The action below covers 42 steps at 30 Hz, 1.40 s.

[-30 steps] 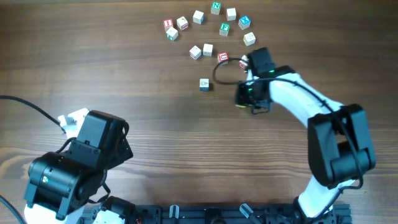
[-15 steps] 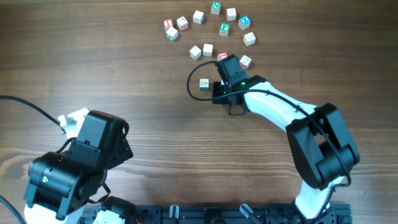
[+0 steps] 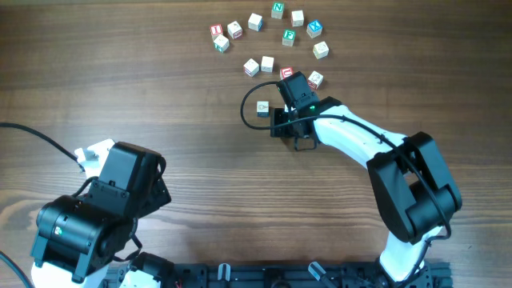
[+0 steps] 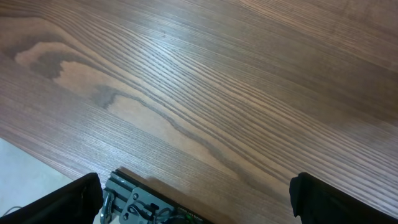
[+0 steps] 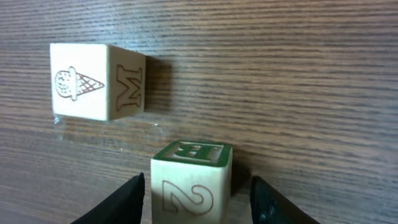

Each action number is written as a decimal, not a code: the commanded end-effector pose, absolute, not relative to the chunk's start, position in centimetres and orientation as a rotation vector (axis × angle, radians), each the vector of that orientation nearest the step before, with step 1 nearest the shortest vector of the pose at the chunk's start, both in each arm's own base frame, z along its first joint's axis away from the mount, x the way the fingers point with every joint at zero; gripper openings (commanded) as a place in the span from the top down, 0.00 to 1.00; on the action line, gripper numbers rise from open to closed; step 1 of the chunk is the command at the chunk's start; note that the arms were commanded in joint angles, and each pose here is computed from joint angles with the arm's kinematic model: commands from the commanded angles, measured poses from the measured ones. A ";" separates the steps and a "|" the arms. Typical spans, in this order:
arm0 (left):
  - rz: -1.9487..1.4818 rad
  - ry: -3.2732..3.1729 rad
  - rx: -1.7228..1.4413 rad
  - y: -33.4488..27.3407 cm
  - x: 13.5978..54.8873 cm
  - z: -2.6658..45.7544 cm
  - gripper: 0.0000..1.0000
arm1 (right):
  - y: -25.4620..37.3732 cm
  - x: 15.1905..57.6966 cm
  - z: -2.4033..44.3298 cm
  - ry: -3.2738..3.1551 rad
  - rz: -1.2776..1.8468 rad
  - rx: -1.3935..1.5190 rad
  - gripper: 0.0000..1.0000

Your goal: Form a circle

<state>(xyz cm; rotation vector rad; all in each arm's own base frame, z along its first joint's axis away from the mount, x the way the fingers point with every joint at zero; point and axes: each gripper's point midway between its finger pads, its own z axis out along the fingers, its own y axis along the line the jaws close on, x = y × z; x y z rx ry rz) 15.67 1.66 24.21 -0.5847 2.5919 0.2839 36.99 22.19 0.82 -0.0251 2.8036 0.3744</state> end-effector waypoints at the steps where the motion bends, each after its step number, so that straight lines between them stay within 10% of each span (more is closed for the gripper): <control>1: 0.283 2.585 -0.613 1.8 15.6 24.1 0.00 | 22.7 37.1 2.9 2.761 0.418 -0.018 0.49; 5: 0.283 2.585 -0.613 1.8 15.6 24.1 0.00 | 22.8 37.3 3.6 2.743 0.428 -0.023 0.48; 15: 0.283 2.585 -0.613 1.8 15.6 24.1 0.00 | 22.7 40.7 16.7 2.352 0.457 -0.110 0.11; 23: 0.283 2.585 -0.613 1.8 15.6 24.1 0.00 | 23.3 41.3 14.2 2.367 0.403 -0.270 0.36; 42: 0.283 2.585 -0.613 1.8 15.6 24.1 0.00 | 16.6 59.0 13.5 2.283 0.222 -0.082 0.20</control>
